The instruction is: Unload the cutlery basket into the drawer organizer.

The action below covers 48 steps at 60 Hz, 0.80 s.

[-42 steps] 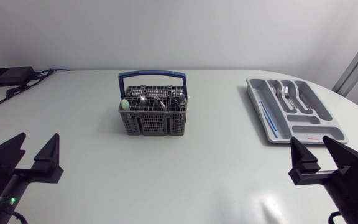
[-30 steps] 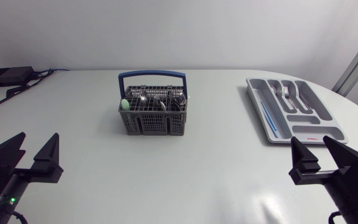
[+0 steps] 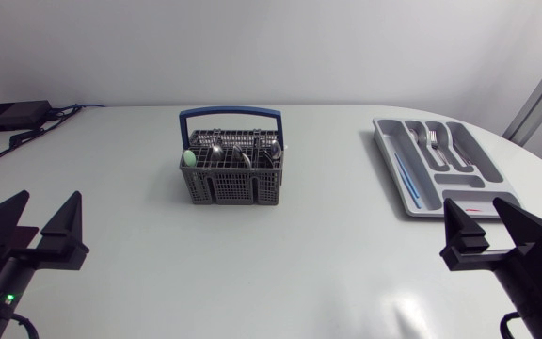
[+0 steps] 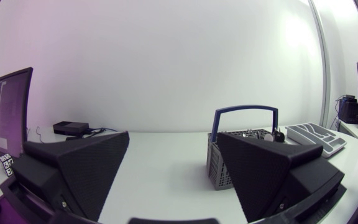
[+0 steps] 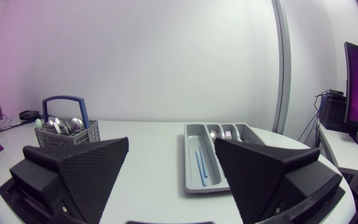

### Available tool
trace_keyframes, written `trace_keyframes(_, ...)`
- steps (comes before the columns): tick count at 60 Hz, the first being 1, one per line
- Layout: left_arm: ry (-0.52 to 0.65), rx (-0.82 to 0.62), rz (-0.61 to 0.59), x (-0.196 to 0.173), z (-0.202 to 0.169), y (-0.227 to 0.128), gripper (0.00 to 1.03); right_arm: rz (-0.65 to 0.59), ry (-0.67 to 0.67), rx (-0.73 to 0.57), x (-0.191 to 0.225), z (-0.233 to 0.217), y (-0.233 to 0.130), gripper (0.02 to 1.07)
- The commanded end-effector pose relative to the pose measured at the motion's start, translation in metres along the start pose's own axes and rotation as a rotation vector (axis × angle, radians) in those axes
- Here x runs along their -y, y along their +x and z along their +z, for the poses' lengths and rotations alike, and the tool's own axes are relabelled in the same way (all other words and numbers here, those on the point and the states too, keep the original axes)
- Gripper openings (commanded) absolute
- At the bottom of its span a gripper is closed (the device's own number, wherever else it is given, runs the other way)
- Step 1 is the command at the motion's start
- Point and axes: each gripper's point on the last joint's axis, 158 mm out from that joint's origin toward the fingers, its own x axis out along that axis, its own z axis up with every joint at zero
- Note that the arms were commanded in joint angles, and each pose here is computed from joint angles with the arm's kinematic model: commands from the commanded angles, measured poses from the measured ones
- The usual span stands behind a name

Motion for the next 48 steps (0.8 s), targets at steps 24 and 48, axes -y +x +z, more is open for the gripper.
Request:
trace_keyframes(24, -0.095, -0.1, -0.001, 0.003, 0.036, 0.031, 0.99, -0.006, -0.004, -0.039, -0.001, 0.03, 0.025, 1.02)
trace_keyframes(48, -0.154, -0.262, -0.011, 0.013, 0.022, 0.058, 0.99, 0.008, -0.004, -0.132, -0.01, 0.038, 0.056, 1.02)
